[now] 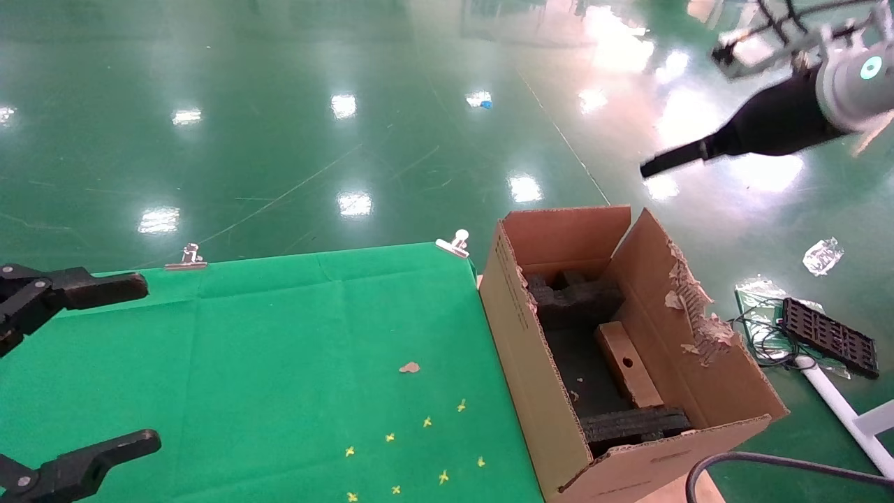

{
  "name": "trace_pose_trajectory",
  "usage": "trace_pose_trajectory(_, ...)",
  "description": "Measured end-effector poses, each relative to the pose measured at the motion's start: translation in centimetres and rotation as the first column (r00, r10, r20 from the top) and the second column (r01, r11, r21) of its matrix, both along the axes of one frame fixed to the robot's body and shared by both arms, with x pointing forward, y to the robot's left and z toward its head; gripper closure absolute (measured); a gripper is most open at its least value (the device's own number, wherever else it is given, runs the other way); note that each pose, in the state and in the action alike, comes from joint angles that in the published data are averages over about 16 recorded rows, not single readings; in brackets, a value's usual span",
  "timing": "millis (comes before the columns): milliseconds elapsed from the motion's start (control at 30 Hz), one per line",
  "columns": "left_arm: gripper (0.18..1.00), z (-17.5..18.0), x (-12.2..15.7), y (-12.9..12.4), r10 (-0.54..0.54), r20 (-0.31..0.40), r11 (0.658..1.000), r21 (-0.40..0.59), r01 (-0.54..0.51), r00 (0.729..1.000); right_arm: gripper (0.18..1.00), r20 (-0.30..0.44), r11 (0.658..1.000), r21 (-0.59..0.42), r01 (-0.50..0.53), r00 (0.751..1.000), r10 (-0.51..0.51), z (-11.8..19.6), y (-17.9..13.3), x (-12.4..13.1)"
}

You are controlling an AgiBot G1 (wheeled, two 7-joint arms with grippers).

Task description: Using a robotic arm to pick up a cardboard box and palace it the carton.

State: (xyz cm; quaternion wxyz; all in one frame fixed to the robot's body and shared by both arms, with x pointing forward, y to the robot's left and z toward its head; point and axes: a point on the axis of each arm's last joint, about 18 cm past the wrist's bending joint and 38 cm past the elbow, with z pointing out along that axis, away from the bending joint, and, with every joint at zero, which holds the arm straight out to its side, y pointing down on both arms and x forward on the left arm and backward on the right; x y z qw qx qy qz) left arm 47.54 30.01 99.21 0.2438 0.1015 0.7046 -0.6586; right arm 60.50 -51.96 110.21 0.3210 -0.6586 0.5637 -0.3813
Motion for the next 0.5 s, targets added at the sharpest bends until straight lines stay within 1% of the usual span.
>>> trace_pose_trajectory(133,0.184,0.0,0.0,0.0,0.0,0.0,1.0,0.0,0.0,1.0,0.193,0.044,0.999,-0.007,-0.049,0.998,0.049,1.0,0.7,0.0)
trace_pose_trajectory(300,0.184,0.0,0.0,0.0,0.0,0.0,1.0,0.0,0.0,1.0,0.18,0.069,0.989,-0.009,-0.144,0.987,0.145,0.5,2.6,0.8)
trace_pose_trajectory(400,0.184,0.0,0.0,0.0,0.0,0.0,1.0,0.0,0.0,1.0,0.179,0.076,0.975,-0.006,-0.22,0.973,0.22,-0.4,4.2,1.5)
trace_pose_trajectory(500,0.184,0.0,0.0,0.0,0.0,0.0,1.0,0.0,0.0,1.0,0.178,0.082,0.953,-0.001,-0.304,0.949,0.303,-1.7,6.0,2.1)
